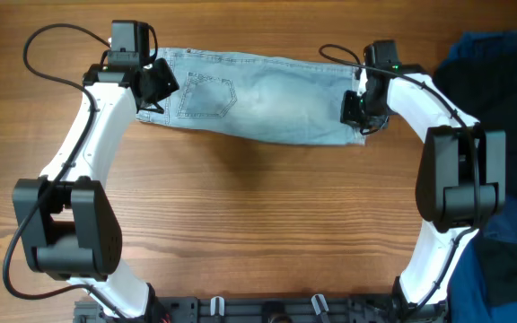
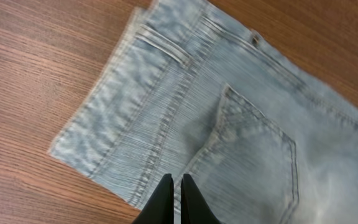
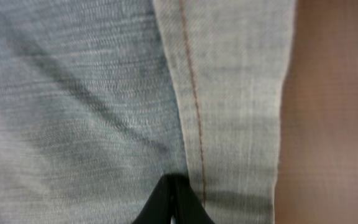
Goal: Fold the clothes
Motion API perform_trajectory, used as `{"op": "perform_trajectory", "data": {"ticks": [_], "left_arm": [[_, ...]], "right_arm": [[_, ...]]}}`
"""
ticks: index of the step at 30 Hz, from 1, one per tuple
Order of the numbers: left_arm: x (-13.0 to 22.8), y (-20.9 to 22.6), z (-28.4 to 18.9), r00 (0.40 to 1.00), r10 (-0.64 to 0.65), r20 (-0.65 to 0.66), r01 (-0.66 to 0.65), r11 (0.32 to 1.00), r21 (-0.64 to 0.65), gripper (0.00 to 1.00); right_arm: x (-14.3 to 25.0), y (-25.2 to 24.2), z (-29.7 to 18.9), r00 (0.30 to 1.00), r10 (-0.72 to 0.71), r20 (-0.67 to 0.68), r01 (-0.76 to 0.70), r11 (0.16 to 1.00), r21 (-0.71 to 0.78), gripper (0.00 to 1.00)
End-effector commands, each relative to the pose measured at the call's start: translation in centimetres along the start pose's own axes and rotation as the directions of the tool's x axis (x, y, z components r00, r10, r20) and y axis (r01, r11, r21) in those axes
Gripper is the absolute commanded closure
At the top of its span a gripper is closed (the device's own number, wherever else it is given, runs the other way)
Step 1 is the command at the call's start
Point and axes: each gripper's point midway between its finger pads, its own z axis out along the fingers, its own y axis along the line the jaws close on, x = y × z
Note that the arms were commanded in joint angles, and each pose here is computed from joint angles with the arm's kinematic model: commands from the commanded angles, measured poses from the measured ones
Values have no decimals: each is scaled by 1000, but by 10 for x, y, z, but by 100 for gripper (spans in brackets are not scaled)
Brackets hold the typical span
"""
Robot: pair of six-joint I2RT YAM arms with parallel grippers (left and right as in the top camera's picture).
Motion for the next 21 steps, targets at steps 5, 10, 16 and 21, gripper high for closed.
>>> {"op": "perform_trajectory", "data": {"ticks": [5,10,16,21], "left_arm": [[6,0,5,999,29,-16,-29,999,-17,96],[4,-11,5,999,43,7,-43,999,6,96],[-1,-30,15,999,3,39,-6,998,65,96],[5,-30,48,1000,8,20,-9,998,59,96]], "right_arm": [[28,-33,1,995,-25,-92,40,987,156,96],[-26,12,-80,983,-100,156,104,994,-15,96],[-68,31,-105,936,-56,348,91,992,-85,96],[-84,24,-66,936,-53,348,76,996,-52,96]]}}
